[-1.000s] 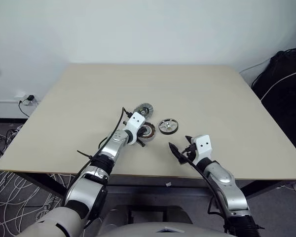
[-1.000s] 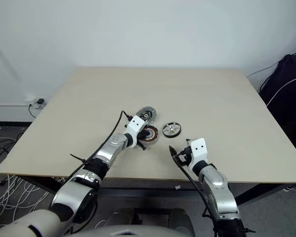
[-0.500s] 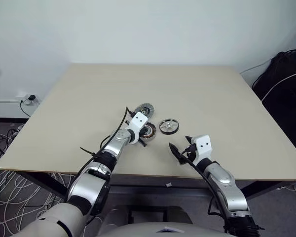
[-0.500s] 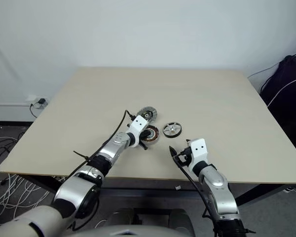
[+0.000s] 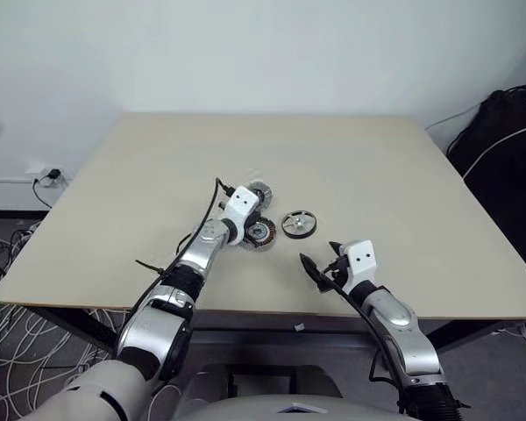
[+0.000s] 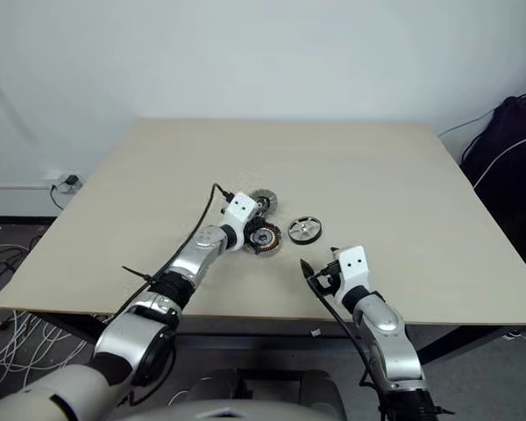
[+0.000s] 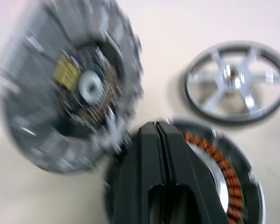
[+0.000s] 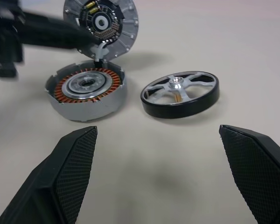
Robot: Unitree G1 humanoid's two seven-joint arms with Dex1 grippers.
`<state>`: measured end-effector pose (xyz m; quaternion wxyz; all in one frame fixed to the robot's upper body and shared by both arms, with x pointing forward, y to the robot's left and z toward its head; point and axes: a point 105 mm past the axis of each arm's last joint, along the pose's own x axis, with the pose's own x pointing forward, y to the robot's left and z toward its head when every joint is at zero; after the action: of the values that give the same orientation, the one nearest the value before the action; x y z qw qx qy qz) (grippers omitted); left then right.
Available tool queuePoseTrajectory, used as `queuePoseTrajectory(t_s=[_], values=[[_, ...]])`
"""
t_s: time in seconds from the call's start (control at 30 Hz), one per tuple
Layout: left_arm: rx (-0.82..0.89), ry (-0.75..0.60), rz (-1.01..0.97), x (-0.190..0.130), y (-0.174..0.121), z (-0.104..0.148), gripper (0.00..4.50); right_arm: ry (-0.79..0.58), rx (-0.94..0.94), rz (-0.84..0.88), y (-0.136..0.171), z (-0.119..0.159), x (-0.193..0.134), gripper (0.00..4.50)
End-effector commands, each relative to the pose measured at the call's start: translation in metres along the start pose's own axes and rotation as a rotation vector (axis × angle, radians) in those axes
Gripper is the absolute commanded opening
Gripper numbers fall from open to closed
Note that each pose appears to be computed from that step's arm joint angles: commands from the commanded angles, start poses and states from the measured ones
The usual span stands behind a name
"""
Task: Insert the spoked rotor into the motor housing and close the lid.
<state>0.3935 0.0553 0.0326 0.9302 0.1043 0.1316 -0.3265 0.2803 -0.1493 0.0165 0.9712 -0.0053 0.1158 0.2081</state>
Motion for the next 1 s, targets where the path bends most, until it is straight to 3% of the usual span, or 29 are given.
queuePoseTrajectory(t_s=[0.03, 0.23, 0.5, 0.67, 1.0], values=[[-0.011, -0.157, 0.007, -0.016, 0.009, 0.027, 0.04, -0.063, -0.017, -0.001, -0.001, 0.017, 0.002, 4.5], [-0.007, -0.223, 0.003, -0.062, 0.006, 0.009, 0.04, -0.05, -0.013, 0.006, -0.003, 0.014, 0.002, 4.5], [-0.092, -0.198, 0.204, -0.099, 0.011, -0.029, 0.04, -0.026, 0.005, 0.009, -0.012, 0.014, 0.01, 4.5], [-0.093, -0.179, 0.312, -0.105, 0.016, -0.041, 0.04, 0.001, 0.081, 0.045, -0.011, 0.014, 0.022, 4.5], [-0.095, -0.198, 0.389, -0.104, 0.028, -0.037, 0.04, -0.055, 0.396, -0.006, -0.026, 0.044, 0.044, 4.5]])
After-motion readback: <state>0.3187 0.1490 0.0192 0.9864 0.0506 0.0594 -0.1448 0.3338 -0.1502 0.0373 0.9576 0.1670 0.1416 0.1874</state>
